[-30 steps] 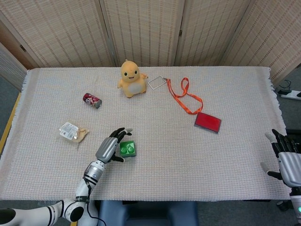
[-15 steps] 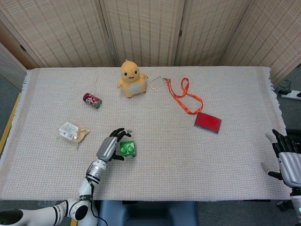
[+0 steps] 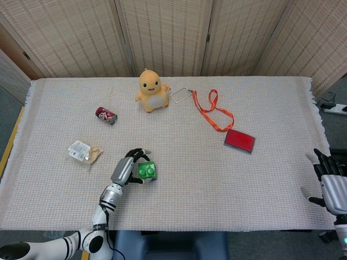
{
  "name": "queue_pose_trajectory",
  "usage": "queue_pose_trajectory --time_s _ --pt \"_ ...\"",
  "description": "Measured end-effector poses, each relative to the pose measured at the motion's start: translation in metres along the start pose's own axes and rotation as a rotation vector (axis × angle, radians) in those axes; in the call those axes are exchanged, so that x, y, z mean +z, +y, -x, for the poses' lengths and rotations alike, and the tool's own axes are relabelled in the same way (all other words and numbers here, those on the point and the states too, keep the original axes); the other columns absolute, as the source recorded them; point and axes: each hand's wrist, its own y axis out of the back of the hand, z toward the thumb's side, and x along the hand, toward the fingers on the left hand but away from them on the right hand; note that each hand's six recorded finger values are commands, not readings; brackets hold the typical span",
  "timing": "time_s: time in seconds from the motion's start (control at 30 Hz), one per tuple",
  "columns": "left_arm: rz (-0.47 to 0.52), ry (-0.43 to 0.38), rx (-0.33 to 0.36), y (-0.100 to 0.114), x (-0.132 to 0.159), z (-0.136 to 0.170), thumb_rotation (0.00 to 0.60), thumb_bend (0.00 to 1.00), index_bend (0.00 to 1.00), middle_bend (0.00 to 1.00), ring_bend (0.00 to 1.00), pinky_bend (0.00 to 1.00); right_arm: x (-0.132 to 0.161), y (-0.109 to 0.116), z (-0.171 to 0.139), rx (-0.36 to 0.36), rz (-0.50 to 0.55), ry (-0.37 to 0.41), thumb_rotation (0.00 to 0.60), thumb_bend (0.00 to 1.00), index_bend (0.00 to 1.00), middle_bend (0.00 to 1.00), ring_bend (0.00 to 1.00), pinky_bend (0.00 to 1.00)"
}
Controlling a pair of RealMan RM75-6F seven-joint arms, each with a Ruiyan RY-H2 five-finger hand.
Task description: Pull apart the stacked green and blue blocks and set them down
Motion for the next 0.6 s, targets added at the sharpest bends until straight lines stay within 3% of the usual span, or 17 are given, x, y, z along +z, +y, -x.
queue_pose_trajectory --time_s 0.37,0.6 --pt "0.014 0.014 0.003 0.0000 -0.0015 0.0011 0.600 0.19 0.33 0.54 0.24 0.16 0.0015 0.0000 -0.0012 -0.001 0.002 0.004 0.600 0.33 0.00 0.00 0.00 0.00" --pt "0.022 0.000 0.048 0.0046 0.0023 0.0038 0.600 0.25 0.57 0.69 0.38 0.21 0.0022 0.0000 -0.0018 -0.001 0.003 0.008 0.600 0.33 0.00 0.00 0.00 0.00"
